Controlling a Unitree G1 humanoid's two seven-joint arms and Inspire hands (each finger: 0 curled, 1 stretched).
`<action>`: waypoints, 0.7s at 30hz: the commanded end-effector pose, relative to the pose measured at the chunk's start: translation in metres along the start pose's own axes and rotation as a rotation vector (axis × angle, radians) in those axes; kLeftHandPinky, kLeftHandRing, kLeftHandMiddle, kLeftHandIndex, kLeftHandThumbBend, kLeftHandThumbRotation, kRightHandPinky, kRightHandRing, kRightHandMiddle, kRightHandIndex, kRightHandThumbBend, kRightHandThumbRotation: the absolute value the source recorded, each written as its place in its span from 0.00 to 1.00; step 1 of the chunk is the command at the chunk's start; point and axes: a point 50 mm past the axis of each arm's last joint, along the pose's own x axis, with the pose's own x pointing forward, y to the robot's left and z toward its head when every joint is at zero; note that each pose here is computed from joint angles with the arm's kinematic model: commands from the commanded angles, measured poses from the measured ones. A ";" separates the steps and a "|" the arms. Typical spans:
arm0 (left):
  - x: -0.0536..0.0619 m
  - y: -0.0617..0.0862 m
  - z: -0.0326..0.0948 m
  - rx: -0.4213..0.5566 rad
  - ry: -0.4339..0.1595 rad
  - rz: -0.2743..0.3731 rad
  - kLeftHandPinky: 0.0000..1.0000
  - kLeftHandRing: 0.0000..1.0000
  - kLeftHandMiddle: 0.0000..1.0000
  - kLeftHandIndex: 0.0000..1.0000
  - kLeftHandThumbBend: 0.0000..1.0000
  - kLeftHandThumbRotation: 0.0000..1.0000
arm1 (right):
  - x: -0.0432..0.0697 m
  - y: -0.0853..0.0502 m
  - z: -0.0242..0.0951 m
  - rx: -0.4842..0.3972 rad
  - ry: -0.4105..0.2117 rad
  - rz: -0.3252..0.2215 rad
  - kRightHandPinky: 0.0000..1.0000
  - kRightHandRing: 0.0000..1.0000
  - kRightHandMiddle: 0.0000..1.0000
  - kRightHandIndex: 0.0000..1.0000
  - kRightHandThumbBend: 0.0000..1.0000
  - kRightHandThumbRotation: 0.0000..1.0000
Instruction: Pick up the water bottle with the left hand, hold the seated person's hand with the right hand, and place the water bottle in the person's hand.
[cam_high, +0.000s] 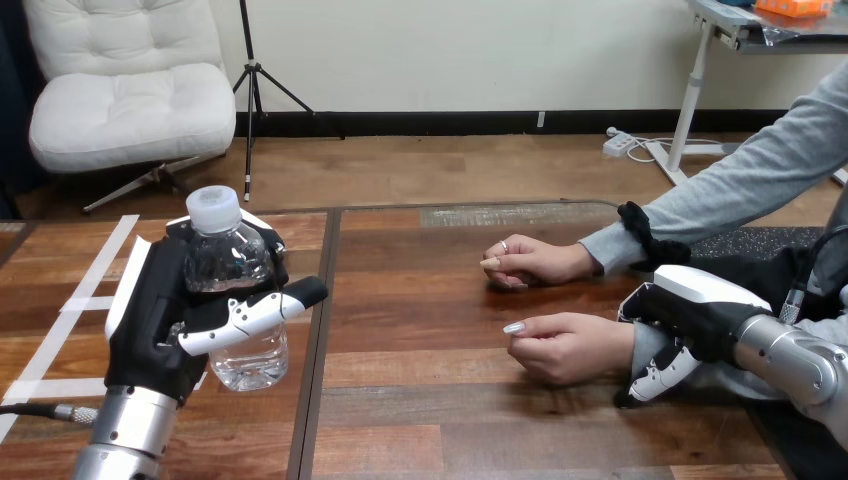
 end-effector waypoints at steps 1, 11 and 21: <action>0.016 -0.001 0.023 0.007 -0.126 -0.003 0.19 0.24 0.30 0.34 0.69 0.00 | 0.006 -0.008 0.011 -0.006 -0.026 -0.009 0.36 0.40 0.46 0.47 0.82 0.00; 0.016 -0.001 0.022 0.009 -0.124 -0.006 0.19 0.24 0.30 0.34 0.69 0.00 | 0.006 -0.007 0.011 -0.011 -0.033 -0.020 0.35 0.38 0.44 0.45 0.82 0.00; 0.015 -0.001 0.021 0.008 -0.124 -0.006 0.19 0.24 0.30 0.34 0.68 0.00 | 0.006 -0.007 0.011 -0.013 -0.033 -0.040 0.32 0.36 0.42 0.43 0.82 0.00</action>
